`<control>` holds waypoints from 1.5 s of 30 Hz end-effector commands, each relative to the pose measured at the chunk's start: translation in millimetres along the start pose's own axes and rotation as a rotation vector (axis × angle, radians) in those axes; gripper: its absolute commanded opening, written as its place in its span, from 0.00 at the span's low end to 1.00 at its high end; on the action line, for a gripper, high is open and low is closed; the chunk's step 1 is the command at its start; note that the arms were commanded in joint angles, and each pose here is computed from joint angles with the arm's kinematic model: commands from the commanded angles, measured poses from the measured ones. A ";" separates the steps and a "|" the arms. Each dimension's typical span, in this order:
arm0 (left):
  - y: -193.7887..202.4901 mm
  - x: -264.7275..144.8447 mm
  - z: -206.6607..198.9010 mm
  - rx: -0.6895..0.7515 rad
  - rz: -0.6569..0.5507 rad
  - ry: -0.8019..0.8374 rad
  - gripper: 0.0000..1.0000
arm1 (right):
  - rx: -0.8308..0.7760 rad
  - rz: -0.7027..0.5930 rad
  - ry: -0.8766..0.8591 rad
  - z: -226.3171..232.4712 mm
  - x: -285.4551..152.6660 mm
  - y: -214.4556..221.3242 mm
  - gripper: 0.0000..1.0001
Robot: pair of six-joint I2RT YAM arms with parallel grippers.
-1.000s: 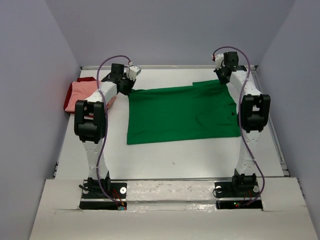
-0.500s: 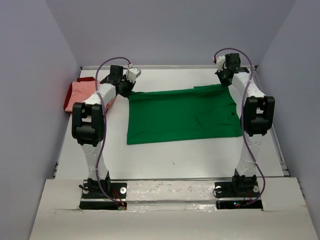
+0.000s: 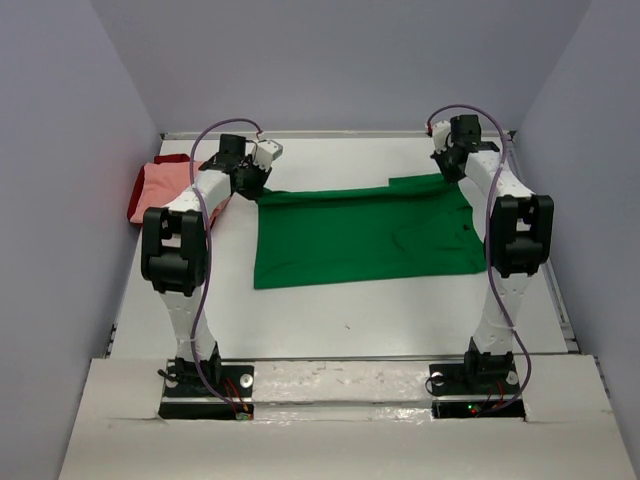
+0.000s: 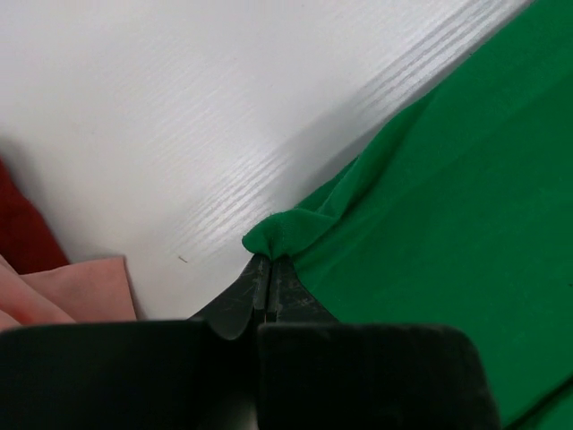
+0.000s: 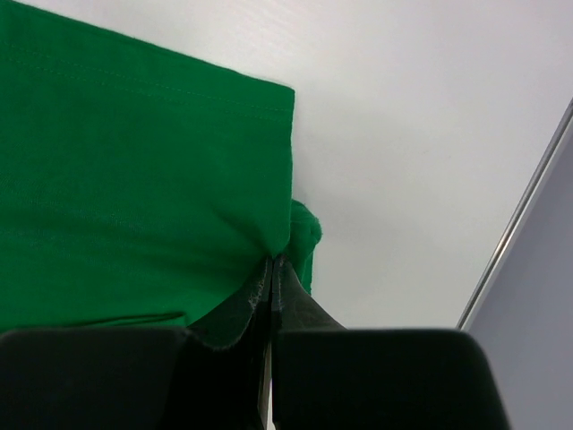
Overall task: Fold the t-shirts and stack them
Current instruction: Fold the tshirt
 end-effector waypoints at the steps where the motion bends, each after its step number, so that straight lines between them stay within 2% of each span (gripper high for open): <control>1: -4.8 -22.1 -5.6 0.022 -0.031 0.016 0.00 | -0.009 -0.041 0.057 -10.3 -24.2 -5.8 0.00; 20: 6.6 -29.4 -11.3 0.030 -0.009 0.032 0.00 | -0.022 0.001 0.026 1.9 -32.8 12.0 0.00; 45: 35.1 -9.1 -21.6 0.032 0.093 0.034 0.00 | -0.022 0.075 -0.032 21.6 -16.5 33.8 0.00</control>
Point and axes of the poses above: each gripper's point midway between its finger pads, its own x axis out along the fingers, its own z axis along the line the jaws close on, y = z × x, the point moved 10 cm from there along -x, back along the fingers, and after that the axes turned 10 degrees about -x, right-handed, at the moved point
